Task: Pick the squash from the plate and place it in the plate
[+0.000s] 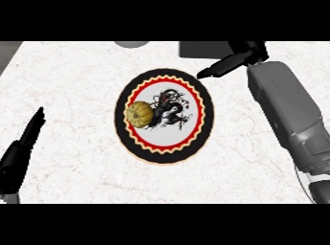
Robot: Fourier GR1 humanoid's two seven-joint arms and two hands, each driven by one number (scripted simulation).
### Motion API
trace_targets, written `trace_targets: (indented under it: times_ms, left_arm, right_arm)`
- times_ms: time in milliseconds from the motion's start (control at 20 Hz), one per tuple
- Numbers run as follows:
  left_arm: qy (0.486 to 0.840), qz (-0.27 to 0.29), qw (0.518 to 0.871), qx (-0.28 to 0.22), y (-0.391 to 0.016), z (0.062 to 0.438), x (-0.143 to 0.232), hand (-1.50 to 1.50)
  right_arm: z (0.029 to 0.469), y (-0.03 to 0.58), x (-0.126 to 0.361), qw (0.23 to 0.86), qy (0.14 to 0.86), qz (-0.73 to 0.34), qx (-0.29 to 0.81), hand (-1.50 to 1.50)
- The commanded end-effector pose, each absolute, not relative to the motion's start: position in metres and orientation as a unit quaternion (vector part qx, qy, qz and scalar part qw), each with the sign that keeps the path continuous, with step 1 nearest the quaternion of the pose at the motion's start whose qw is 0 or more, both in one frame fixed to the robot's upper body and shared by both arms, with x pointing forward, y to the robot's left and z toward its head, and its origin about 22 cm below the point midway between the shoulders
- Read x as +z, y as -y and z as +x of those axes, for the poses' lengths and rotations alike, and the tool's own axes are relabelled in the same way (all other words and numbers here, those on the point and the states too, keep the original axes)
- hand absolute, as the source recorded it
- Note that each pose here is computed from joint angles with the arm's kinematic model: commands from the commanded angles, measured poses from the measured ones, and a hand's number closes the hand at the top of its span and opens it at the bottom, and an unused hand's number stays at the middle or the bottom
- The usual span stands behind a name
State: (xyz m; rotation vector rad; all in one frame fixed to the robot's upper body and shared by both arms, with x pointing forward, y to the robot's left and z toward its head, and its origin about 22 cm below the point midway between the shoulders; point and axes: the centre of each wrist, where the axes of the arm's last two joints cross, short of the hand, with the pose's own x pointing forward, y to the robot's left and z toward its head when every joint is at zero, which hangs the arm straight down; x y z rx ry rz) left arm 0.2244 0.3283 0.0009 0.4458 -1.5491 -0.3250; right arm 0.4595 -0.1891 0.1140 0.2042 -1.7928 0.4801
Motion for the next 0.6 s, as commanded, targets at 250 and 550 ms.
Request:
trace_targets:
  times_ms: [250,550]
  left_arm:
    - [0.69,0.197,0.68,-0.148,-0.334,0.233,0.014,0.0]
    - [0.695,0.18,0.679,-0.154,-0.334,0.224,0.002,0.0]
  right_arm:
    - [0.453,0.289,0.105,0.554,0.801,0.098,0.205,-1.5]
    - [0.446,0.317,0.098,0.564,0.798,0.077,0.2,-1.5]
